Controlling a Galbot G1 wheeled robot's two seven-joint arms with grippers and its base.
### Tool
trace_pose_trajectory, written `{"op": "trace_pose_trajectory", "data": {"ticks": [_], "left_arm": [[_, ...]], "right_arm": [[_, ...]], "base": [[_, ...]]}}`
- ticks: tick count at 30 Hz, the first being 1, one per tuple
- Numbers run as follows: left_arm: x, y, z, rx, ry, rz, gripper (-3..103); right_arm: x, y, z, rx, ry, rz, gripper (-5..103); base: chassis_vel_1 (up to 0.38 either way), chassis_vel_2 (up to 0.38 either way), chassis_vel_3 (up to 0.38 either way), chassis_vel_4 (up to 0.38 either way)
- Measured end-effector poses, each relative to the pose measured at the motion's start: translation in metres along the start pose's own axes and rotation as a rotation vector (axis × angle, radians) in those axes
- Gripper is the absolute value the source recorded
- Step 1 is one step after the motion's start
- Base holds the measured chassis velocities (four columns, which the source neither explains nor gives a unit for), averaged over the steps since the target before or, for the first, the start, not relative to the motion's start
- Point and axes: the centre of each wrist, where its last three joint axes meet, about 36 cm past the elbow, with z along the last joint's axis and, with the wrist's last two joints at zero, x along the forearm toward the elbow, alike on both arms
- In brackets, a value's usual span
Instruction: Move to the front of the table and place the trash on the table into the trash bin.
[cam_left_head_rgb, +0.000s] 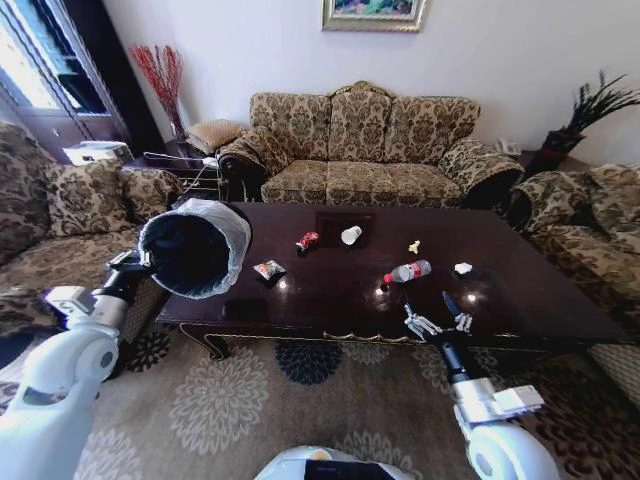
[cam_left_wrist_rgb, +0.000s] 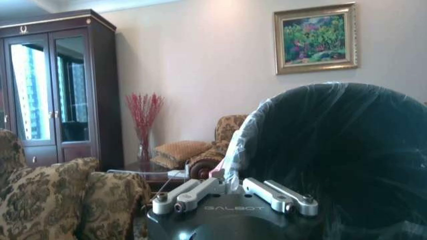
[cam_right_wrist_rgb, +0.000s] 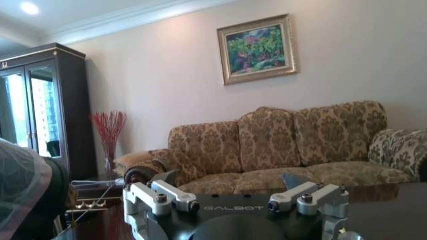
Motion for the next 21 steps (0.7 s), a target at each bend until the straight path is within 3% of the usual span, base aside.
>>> {"op": "trace_pose_trajectory", "data": {"ticks": [21], "left_arm": [[0.0, 0.0, 0.0, 0.0, 0.0, 0.0, 2]], "right_arm": [[0.0, 0.0, 0.0, 0.0, 0.0, 0.0, 100]], "base": [[0.0, 0.0, 0.0, 0.0]]}}
